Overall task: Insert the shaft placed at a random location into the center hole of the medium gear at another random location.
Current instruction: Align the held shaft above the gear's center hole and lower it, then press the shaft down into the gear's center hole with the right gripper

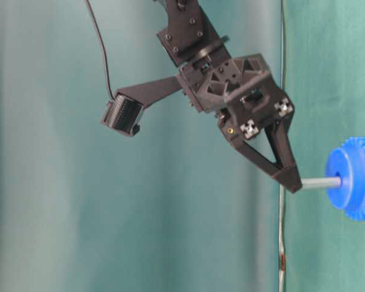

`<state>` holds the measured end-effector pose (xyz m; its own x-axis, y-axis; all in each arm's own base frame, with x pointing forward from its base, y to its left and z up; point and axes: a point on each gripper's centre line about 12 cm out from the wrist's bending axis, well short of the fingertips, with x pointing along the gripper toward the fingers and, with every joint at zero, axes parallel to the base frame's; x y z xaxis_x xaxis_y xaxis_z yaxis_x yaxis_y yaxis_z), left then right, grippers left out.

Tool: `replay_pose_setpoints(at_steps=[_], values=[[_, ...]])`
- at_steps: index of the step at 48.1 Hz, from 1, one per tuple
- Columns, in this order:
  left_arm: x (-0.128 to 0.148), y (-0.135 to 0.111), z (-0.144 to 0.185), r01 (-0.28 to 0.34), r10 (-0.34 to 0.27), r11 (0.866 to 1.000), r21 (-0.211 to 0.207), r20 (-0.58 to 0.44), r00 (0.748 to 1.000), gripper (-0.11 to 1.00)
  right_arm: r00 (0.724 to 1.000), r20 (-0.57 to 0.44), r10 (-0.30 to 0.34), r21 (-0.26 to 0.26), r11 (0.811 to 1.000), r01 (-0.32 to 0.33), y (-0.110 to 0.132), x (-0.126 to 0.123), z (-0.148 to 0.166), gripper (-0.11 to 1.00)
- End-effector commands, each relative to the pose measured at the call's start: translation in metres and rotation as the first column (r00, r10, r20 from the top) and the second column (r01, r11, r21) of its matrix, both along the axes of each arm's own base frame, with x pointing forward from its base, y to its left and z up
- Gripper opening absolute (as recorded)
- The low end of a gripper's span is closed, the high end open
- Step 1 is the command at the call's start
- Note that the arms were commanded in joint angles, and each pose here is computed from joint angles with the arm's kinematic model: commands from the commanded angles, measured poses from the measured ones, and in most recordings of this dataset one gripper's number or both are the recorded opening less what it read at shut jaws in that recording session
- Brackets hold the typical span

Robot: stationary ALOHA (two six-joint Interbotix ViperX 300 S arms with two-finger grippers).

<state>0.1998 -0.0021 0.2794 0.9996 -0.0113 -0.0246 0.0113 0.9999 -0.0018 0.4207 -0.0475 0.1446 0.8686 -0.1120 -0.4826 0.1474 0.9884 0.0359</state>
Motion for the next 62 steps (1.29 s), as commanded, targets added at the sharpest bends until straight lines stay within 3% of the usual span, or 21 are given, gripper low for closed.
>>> replay_pose_setpoints(at_steps=[1,21,34,51,62], values=[[0.003,0.000,0.009,-0.001,0.001,1.000,0.000,0.023,1.000,0.00,0.999,0.041,-0.006,0.005,1.000,0.006,0.000,0.005,0.011,0.14],[0.003,0.000,0.010,-0.001,0.001,1.000,0.000,0.025,1.000,0.00,0.993,0.120,-0.002,-0.012,1.000,0.003,-0.001,-0.002,0.048,0.15],[0.003,0.000,0.009,-0.001,0.001,1.000,0.000,0.023,1.000,0.00,0.995,0.104,-0.010,-0.008,1.000,0.011,-0.003,-0.002,0.040,0.15],[0.003,0.000,0.009,-0.001,0.001,1.000,0.000,0.023,1.000,0.00,0.998,0.050,-0.034,0.011,0.999,0.033,-0.008,0.002,0.009,0.15],[0.003,0.000,0.009,-0.001,0.001,1.000,0.000,0.023,1.000,0.00,0.998,0.054,-0.035,0.011,0.999,0.035,-0.008,0.002,0.009,0.14]])
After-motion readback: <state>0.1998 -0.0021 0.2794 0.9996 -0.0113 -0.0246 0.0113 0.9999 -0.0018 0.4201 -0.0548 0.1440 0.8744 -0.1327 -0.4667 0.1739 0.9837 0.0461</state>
